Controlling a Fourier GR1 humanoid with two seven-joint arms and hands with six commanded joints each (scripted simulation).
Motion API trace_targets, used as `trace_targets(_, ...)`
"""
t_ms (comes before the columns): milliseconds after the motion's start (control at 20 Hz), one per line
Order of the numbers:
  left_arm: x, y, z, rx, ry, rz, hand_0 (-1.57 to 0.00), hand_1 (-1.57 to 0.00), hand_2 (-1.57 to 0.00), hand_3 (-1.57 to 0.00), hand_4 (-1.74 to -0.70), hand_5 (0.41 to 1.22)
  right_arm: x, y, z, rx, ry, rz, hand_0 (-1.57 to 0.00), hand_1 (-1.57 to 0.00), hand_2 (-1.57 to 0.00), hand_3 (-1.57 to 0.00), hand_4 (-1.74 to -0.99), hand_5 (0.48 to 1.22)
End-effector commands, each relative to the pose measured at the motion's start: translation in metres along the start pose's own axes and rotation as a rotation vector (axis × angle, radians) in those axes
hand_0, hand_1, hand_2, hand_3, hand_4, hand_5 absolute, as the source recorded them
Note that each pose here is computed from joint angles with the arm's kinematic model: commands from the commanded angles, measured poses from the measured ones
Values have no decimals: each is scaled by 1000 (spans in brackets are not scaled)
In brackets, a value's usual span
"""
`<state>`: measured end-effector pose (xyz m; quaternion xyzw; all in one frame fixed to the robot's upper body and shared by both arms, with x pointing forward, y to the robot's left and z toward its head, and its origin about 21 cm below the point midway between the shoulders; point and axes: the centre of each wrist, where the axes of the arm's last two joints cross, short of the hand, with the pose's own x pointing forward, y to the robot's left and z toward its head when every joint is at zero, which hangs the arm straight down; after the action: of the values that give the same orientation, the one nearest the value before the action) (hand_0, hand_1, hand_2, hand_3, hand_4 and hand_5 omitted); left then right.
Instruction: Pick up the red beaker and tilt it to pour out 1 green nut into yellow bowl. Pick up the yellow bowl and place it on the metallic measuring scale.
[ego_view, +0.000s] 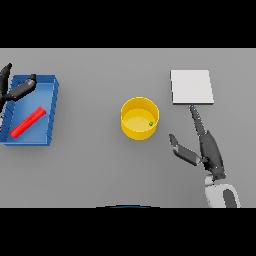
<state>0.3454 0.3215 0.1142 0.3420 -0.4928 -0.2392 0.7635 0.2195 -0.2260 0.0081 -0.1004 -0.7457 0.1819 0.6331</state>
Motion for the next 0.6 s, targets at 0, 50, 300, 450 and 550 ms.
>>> trace_targets(0, -1, -2, 0, 2, -9, 1, -32, -26, -26, -24, -780, 679, 3, -1, -5, 31, -17, 8, 1, 1, 1, 1, -1162, 694)
trace_targets(50, -1, -1, 1, 2, -7, 4, -25, -20, -21, -19, -776, 685, 4, -5, -11, 70, -36, 46, 1, 1, 1, 1, -1180, 708)
trace_targets(300, -3, -9, -1, -11, 9, 13, -8, -6, -6, -6, -792, 709, 23, -13, -44, 254, -86, 279, 1, 1, 1, 1, -1268, 691)
trace_targets(450, -2, -10, -1, -17, -2, 9, -3, -3, -3, -2, -795, 708, 32, -12, -61, 369, -132, 496, 1, 1, 1, 1, -1279, 671)
trace_targets(550, 0, -10, 1, -18, -4, 4, -2, -1, -1, -1, -793, 712, 41, -11, -75, 453, -176, 612, 1, 1, 1, 1, -1276, 668)
